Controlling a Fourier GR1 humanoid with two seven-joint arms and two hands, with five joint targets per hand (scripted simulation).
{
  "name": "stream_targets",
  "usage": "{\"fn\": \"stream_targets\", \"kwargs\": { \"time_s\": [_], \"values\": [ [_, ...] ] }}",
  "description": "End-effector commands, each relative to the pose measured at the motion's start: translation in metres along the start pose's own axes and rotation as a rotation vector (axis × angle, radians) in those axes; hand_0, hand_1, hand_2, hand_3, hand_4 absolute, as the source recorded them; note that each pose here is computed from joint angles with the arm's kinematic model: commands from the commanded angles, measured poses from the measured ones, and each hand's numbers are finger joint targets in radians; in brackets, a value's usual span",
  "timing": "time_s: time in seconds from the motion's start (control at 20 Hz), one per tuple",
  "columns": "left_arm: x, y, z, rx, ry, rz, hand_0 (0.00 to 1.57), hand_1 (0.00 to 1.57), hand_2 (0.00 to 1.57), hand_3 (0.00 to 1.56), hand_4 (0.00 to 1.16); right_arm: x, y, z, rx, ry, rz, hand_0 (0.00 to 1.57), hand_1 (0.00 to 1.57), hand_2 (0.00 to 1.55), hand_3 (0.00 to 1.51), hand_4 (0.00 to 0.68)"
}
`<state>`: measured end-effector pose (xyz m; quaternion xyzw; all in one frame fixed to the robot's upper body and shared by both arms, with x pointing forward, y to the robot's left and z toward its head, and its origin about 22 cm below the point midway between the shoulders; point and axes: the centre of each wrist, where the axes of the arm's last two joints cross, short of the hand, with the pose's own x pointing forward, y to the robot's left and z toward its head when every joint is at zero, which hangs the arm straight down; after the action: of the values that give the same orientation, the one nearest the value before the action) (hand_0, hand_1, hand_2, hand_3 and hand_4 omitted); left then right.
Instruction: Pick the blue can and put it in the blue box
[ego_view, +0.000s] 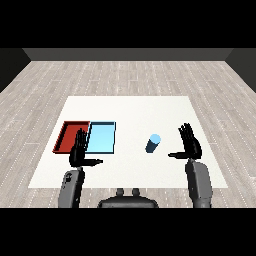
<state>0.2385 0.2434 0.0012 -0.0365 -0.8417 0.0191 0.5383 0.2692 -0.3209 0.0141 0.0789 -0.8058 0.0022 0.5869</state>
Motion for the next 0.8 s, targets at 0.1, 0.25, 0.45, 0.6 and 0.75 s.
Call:
{"fn": "stream_targets", "kwargs": {
  "time_s": [0.1,0.25,0.45,0.6,0.75],
  "values": [
    [-0.001,0.011,0.0051,0.015,-0.001,0.037,0.0,0.0,0.0,0.0,0.0,0.016,-0.003,0.006,0.01,-0.009,-0.004,0.0,0.0,0.0,0.0,0.0],
    [0.003,0.005,-0.004,-0.001,-0.013,0.018,0.0,0.0,0.0,0.0,0.0,-0.008,-0.002,0.002,-0.027,0.032,0.008,0.0,0.0,0.0,0.0,0.0],
    [-0.014,0.005,0.0024,0.001,0.007,0.035,0.0,0.0,0.0,0.0,0.0,-0.013,0.016,-0.009,-0.023,0.063,-0.039,0.0,0.0,0.0,0.0,0.0],
    [-0.002,0.005,-0.0106,0.006,0.0,0.01,0.0,0.0,0.0,0.0,0.0,-0.021,0.004,-0.007,-0.023,0.08,-0.048,0.0,0.0,0.0,0.0,0.0],
    [0.002,0.017,-0.0111,0.021,0.012,0.038,0.0,0.0,0.0,0.0,0.0,-0.03,-0.005,-0.007,-0.022,0.107,-0.05,0.0,0.0,0.0,0.0,0.0]
  ]
}}
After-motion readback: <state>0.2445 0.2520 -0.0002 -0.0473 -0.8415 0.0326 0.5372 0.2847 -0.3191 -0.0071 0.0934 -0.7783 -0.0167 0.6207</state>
